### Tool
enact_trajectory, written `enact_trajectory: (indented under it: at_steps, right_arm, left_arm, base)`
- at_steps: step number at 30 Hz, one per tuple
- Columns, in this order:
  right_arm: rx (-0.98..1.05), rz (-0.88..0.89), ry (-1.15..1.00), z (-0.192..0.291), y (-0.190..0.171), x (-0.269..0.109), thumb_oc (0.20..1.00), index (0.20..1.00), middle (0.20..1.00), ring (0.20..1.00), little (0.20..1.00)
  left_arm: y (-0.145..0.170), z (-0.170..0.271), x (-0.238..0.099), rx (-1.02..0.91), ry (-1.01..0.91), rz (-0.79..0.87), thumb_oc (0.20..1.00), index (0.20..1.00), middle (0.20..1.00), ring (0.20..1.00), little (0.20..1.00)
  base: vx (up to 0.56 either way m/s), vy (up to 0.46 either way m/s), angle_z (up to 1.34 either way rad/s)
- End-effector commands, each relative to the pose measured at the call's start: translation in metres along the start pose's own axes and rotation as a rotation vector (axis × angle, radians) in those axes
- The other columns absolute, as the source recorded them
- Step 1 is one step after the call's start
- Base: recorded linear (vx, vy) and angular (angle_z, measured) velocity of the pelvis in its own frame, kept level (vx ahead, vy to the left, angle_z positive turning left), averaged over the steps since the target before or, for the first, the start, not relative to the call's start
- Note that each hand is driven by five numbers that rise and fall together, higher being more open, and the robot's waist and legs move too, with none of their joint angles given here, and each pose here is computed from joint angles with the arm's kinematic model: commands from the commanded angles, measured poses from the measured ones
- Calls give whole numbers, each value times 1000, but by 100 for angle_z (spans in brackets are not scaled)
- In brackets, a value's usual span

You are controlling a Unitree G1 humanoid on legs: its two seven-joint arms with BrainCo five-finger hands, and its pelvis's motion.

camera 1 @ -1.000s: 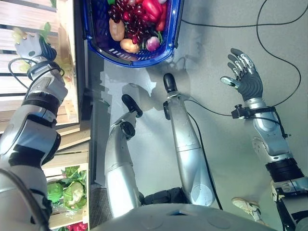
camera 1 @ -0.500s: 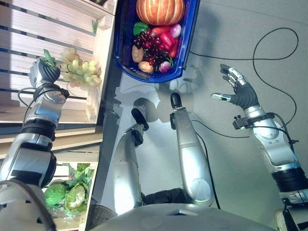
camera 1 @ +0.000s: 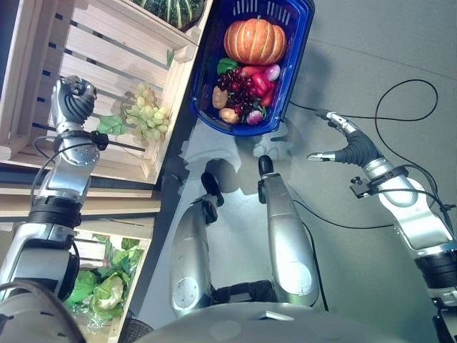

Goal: Pick up fruits and vegetables into the basket

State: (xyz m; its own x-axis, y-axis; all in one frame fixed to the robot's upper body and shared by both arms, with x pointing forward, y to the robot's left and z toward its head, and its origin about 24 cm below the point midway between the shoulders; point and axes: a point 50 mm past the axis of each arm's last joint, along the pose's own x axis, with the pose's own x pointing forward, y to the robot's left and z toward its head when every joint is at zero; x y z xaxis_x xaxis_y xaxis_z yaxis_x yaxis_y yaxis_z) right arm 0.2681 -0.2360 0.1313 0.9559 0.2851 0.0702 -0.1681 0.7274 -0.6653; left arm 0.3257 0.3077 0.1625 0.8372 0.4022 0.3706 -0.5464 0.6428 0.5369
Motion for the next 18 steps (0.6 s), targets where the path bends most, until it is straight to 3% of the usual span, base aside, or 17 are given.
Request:
enact_trajectory:
  at_steps: [1, 8, 9, 10, 13, 18]
  right_arm:
    - [-18, 0, -102, 20, 2, 0, 1000, 1000, 1000, 1000, 1000]
    - [-16, 12, -88, 18, 2, 1, 1000, 1000, 1000, 1000, 1000]
    - [-16, 13, -89, 18, 2, 1, 1000, 1000, 1000, 1000, 1000]
    - [-14, 13, -89, 18, 2, 1, 1000, 1000, 1000, 1000, 1000]
    - [-7, 10, -84, 16, 1, 0, 1000, 1000, 1000, 1000, 1000]
    - [-8, 12, -87, 13, -3, -2, 1000, 1000, 1000, 1000, 1000]
  left_arm:
    - [29, 9, 6, 49, -71, 90, 200, 200, 200, 200, 200]
    - [27, 9, 8, 93, -34, 64, 200, 200, 200, 200, 200]
    - [27, 9, 8, 120, -45, 83, 454, 454, 454, 454, 454]
    - [26, 9, 9, 150, -55, 83, 1000, 1000, 1000, 1000, 1000]
    - [27, 11, 10, 248, -86, 77, 1000, 1000, 1000, 1000, 1000]
    - [35, 8, 18, 606, -121, 76, 1000, 1000, 1000, 1000, 1000]
  base:
    - [6, -6, -3]
    - [6, -14, -2]
    - [4, -31, -2]
    - [11, -30, 0]
    - [23, -36, -1]
    - [26, -17, -3]
